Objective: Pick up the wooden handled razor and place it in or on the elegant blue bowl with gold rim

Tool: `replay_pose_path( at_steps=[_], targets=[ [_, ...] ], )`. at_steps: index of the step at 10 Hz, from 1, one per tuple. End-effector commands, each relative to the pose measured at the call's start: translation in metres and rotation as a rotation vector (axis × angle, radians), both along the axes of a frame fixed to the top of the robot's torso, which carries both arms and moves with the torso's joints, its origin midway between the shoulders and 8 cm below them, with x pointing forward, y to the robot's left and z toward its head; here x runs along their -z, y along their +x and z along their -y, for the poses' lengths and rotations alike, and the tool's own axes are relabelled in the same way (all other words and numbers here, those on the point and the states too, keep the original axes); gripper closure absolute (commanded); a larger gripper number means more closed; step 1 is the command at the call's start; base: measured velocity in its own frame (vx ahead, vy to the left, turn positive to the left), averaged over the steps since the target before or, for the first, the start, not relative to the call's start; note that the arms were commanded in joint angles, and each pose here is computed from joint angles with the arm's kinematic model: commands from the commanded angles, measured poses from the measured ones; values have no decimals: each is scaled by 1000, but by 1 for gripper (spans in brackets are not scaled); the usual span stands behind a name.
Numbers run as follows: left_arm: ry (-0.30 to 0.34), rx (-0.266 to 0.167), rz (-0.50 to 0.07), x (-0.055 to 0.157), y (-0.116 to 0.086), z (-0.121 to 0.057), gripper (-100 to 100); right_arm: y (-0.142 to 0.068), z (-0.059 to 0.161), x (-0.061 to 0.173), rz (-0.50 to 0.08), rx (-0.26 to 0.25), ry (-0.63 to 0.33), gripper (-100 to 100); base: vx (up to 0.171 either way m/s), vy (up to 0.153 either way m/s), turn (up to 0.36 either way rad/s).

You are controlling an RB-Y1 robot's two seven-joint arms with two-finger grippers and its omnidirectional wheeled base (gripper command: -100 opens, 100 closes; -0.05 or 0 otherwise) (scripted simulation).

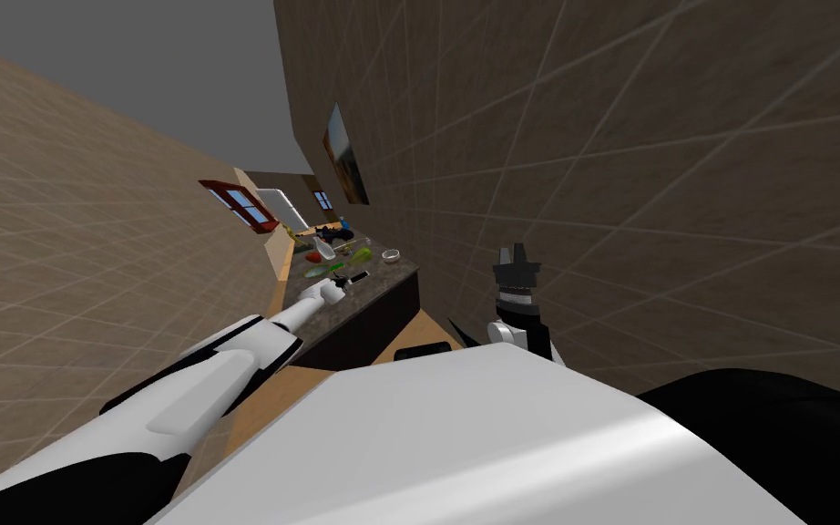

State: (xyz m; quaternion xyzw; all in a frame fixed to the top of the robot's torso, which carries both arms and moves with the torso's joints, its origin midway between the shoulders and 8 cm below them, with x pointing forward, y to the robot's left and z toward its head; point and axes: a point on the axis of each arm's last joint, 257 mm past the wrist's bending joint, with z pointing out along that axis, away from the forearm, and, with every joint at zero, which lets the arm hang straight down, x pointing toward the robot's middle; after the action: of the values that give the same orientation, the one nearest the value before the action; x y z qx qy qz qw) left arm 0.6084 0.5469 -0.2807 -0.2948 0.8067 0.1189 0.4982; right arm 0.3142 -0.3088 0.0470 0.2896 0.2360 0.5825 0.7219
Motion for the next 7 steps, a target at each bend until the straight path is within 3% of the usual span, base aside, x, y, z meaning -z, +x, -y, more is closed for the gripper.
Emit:
replay_pose_path(
  at_steps=[1, 3, 6, 7],
  targets=[
    [5, -5, -3, 0, 0, -4, -100, 0, 0, 0, 0, 0, 0, 0, 0, 0, 0],
    [54, -56, -33, -7, -6, -23, -100, 0, 0, 0, 0, 0, 0, 0, -5, -1, -123],
    [81, -85, -50, -12, -10, -32, -100, 0, 0, 0, 0, 0, 0, 0, 0, 2, -52],
    [72, -76, -44, -11, -9, -29, -100, 0, 0, 0, 0, 0, 0, 0, 1, 2, -13]
  ],
)
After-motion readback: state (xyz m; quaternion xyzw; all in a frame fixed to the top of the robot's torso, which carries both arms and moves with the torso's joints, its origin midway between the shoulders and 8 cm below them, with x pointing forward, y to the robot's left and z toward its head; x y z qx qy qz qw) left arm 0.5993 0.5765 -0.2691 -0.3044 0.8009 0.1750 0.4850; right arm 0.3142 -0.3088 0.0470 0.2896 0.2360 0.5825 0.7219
